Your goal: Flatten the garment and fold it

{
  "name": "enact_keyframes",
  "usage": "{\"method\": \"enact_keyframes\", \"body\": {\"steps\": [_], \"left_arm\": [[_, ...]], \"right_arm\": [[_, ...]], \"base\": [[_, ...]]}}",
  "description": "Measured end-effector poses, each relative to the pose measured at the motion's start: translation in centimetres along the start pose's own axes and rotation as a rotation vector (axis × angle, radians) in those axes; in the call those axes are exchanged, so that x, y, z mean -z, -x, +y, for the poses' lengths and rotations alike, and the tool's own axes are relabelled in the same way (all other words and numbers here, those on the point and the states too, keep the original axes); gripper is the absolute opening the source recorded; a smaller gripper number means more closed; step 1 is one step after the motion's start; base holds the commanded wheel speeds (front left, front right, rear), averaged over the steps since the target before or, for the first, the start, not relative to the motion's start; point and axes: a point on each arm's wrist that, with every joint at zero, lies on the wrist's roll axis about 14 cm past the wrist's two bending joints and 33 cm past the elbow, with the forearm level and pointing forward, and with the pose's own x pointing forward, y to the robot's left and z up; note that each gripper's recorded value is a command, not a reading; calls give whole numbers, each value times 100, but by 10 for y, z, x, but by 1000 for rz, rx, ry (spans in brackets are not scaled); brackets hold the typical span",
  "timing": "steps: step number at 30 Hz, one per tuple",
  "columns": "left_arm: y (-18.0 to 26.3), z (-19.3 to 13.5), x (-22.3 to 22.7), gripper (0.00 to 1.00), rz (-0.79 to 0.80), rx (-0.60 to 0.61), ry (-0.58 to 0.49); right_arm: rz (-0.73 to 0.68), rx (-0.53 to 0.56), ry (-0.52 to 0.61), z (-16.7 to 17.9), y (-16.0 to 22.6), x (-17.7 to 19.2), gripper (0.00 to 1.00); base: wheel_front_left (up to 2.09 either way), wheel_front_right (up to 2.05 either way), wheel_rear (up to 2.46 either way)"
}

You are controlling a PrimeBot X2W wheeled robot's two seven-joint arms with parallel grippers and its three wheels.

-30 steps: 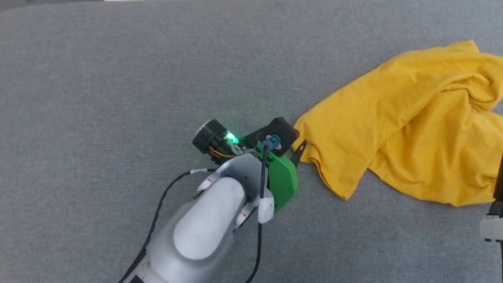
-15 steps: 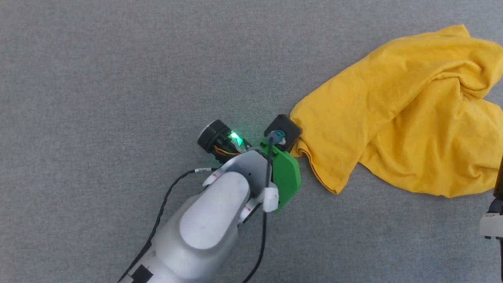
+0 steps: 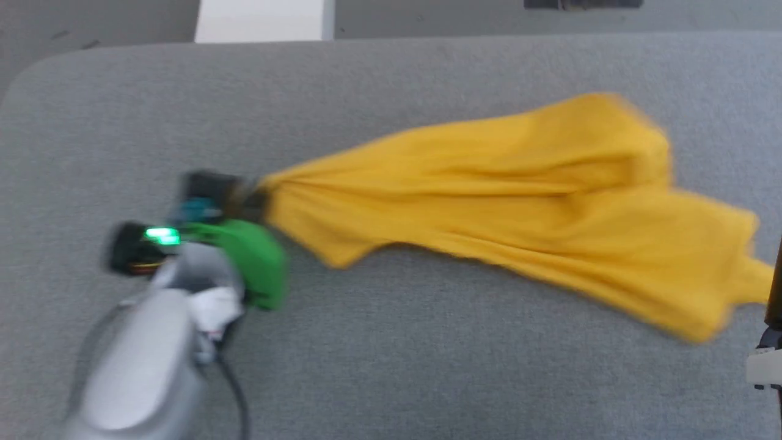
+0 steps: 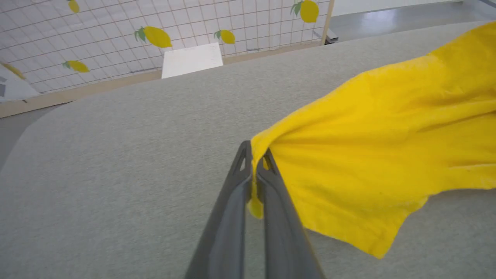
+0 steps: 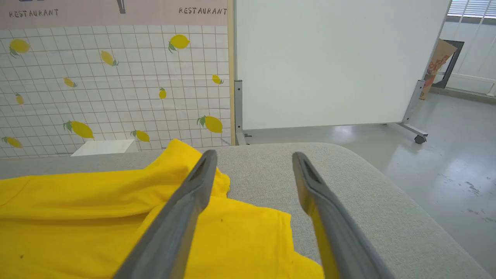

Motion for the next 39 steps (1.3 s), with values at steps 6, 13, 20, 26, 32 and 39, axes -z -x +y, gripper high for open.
{"method": "enact_keyframes", "body": {"steps": [6,13,20,26,32,39], "left_arm": [[36,73,-1,0,-2,-179,-44],[42,64,12,100,-56,-194,104],[79,81,-49,100,-454,-314,276],[135,99,-81,100,-668,-448,227],[157,97,-76,100,-687,-510,206],[164,97,-68,100,-684,-542,226]], "right_arm": [[-9,-41,-10,14,-4,-6,100],[0,-75,-17,26,-3,-8,100],[14,-138,-7,45,7,-13,100],[188,-245,18,79,24,18,100],[478,-367,89,104,49,81,100],[694,-519,195,120,65,131,100]], "base": [[0,0,0],[0,0,0],[0,0,0],[0,0,0],[0,0,0],[0,0,0]]}}
